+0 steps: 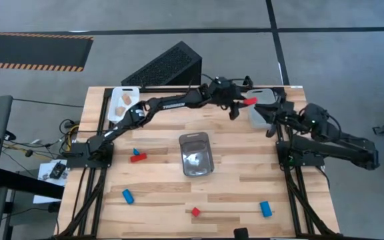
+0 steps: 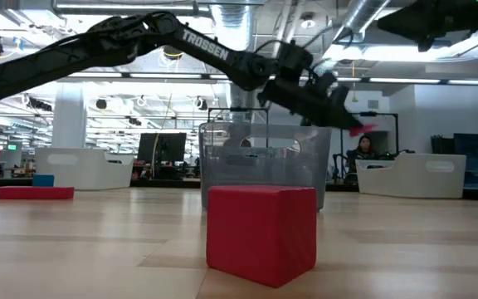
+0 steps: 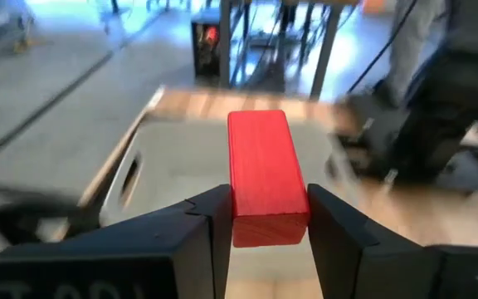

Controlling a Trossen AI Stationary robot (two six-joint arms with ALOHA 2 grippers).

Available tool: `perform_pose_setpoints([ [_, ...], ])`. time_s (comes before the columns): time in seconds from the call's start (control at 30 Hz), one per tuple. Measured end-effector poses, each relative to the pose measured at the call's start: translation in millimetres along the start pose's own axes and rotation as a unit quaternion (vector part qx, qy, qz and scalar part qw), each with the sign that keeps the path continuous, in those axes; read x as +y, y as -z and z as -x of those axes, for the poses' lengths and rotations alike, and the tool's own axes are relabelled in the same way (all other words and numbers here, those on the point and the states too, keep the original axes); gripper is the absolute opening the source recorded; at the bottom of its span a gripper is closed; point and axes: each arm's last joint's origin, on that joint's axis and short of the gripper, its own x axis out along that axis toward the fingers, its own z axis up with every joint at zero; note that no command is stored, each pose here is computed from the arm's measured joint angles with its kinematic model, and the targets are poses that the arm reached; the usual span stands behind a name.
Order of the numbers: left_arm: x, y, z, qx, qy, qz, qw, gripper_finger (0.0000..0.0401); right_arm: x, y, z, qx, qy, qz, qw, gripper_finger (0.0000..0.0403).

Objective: Sort & place blocks by color
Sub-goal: Put the top red block into the gray bin

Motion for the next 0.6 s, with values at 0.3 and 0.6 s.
perform_pose_setpoints([
  [0.3, -2.7, -8.5, 14.7, 0.007, -0.003, -0.026, 1.0, 0.0098, 2.7, 2.0, 13.6, 0.008, 0.013, -0.004, 1.0, 0.007],
  [0.6, -11.2, -26.2, 20.6, -0.024, -0.029, -0.067, 0.997, 0.0098, -3.6, 25.6, 17.6, 0.12, 0.158, -0.042, 0.979, 0.007],
])
